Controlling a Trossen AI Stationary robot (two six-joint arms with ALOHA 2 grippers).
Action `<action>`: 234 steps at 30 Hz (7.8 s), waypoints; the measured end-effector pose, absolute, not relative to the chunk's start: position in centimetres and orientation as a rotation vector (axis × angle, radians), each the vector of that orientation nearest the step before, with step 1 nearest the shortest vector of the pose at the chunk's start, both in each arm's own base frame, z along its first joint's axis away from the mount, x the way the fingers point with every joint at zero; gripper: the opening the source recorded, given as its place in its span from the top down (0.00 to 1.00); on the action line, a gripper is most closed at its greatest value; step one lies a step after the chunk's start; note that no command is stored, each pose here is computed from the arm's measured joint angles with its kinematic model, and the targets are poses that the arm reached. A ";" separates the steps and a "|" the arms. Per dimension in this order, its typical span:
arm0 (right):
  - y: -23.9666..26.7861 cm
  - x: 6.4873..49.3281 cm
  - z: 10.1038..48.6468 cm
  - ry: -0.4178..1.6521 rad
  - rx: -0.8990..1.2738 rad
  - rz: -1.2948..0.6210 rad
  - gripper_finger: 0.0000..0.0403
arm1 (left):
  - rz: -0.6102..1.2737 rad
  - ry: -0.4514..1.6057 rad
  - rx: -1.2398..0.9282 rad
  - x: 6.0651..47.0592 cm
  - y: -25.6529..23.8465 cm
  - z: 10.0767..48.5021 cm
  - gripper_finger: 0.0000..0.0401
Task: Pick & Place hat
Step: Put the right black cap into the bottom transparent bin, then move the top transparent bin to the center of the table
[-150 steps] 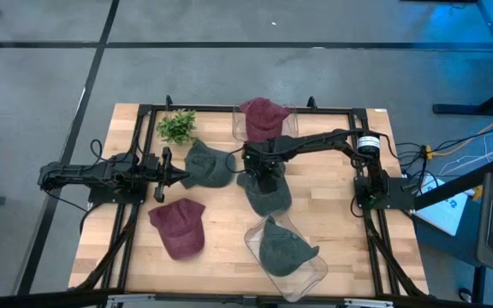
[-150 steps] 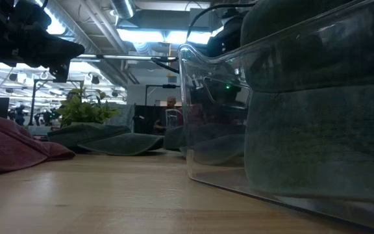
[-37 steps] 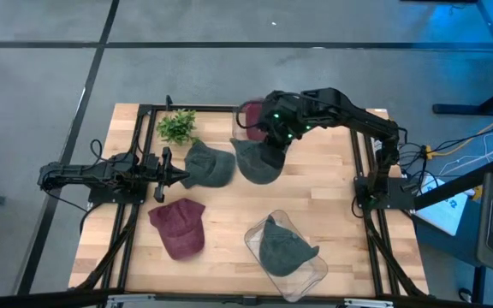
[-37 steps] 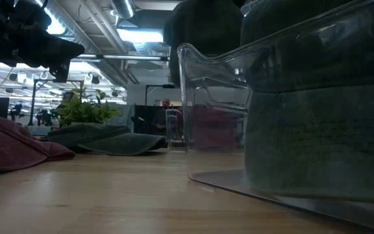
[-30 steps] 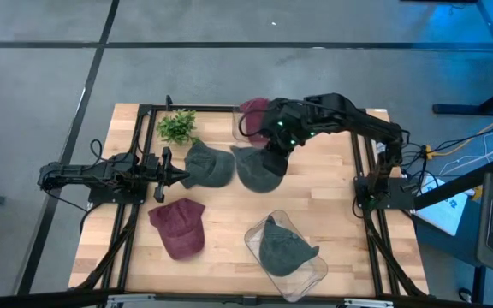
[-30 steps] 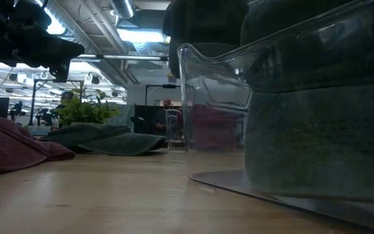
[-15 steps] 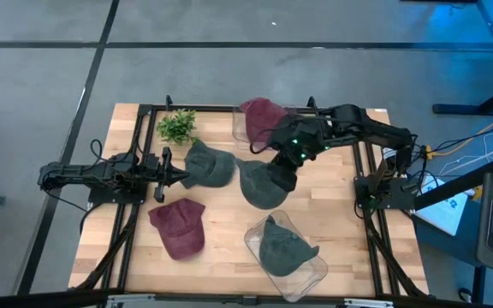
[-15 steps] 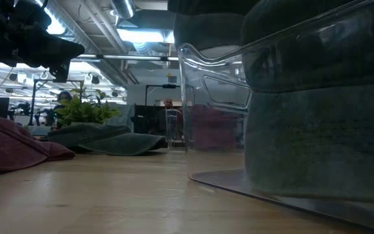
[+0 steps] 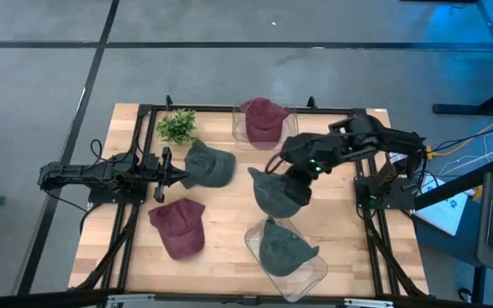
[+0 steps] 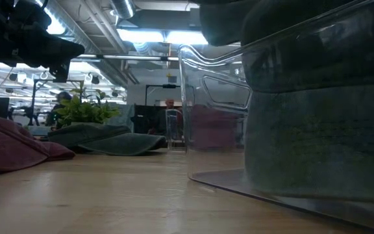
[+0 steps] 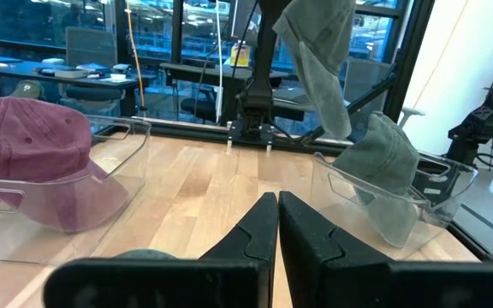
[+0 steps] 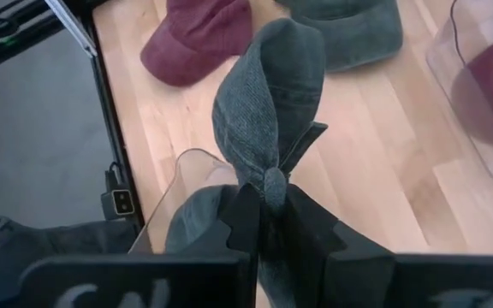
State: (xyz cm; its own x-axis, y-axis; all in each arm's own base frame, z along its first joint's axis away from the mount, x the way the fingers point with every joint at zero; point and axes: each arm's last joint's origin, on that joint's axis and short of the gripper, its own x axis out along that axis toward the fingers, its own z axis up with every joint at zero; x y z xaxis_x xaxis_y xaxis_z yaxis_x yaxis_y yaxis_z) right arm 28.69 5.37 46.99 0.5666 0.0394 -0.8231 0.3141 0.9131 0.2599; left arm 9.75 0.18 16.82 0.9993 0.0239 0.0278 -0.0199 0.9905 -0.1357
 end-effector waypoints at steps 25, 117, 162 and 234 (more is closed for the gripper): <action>8.0 26.3 48.5 0.803 0.577 -0.335 0.91 | 0.022 -0.030 -0.136 9.8 0.2 16.8 0.98; 20.1 30.0 39.9 1.066 0.877 -0.522 0.91 | 0.022 -0.030 -0.136 9.8 0.2 16.8 0.98; 20.6 32.0 32.3 1.156 0.870 -0.650 0.68 | 0.022 -0.030 -0.136 9.8 0.2 16.8 0.98; 9.5 30.8 43.1 0.730 -0.258 -0.342 0.47 | 0.022 -0.030 -0.136 9.8 0.2 16.8 0.97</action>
State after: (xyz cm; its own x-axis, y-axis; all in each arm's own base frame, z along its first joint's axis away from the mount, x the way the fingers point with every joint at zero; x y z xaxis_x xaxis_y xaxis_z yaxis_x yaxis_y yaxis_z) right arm 30.83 9.55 43.07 0.6938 -0.3913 -0.6046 0.2142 0.9136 -0.3455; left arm 9.75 0.18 16.82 0.9993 0.0238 0.0282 -0.0198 0.9906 -0.1357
